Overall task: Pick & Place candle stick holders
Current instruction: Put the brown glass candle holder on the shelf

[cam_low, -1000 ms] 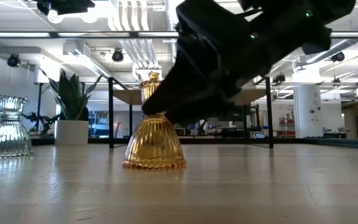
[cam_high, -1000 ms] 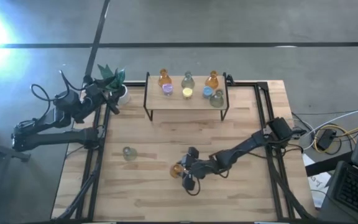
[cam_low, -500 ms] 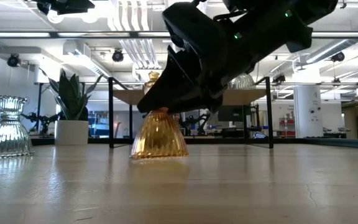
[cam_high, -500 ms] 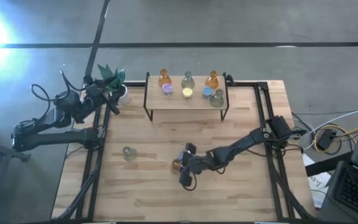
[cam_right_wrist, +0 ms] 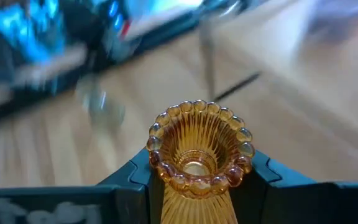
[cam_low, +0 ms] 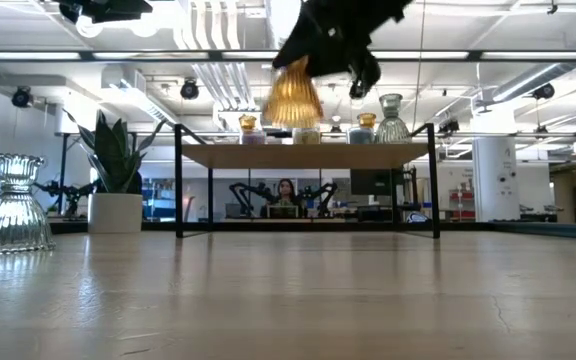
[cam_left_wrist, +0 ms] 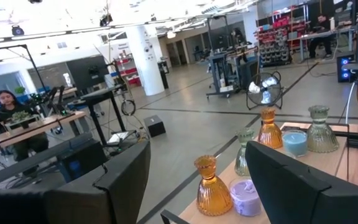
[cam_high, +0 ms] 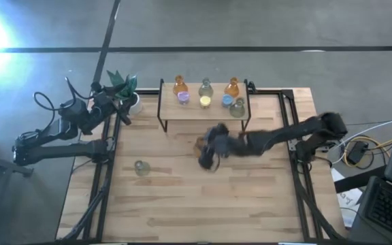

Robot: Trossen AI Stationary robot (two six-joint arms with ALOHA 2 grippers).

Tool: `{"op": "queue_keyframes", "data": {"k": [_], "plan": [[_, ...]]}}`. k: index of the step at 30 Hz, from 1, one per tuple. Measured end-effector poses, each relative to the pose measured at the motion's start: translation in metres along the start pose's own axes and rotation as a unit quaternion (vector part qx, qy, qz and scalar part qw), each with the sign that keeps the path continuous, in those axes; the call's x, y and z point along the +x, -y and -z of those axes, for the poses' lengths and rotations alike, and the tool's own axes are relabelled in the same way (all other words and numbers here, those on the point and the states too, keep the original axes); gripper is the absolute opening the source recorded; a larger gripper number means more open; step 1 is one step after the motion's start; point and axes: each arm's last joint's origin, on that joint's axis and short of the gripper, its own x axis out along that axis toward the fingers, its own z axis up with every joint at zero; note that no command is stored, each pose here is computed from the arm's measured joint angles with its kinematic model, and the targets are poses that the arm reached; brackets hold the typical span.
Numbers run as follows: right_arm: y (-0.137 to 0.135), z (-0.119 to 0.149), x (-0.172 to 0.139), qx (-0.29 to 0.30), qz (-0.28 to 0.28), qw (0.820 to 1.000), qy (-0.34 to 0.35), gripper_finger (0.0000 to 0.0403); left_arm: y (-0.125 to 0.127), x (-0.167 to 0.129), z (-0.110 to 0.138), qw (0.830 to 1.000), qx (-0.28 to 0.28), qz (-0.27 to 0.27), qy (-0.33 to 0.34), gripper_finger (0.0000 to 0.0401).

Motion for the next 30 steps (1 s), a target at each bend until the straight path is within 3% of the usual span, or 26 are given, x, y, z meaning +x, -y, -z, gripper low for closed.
{"op": "queue_keyframes", "data": {"k": [4, 10, 30], "plan": [[0.026, -0.036, -0.018, 0.066, 0.033, 0.996, 0.056, 0.0123, 0.0, 0.0, 0.0, 1.0, -0.003, -0.005, -0.001, 0.0268], [0.053, -0.06, -0.027, 0.093, 0.069, 0.989, 0.097, 0.0123, 0.0, 0.0, 0.0, 1.0, -0.005, -0.006, -0.001, 0.0268], [0.078, -0.045, 0.018, 0.084, 0.132, 0.986, 0.055, 0.0123, 0.0, 0.0, 0.0, 1.0, -0.005, -0.006, -0.002, 0.0268]]}}
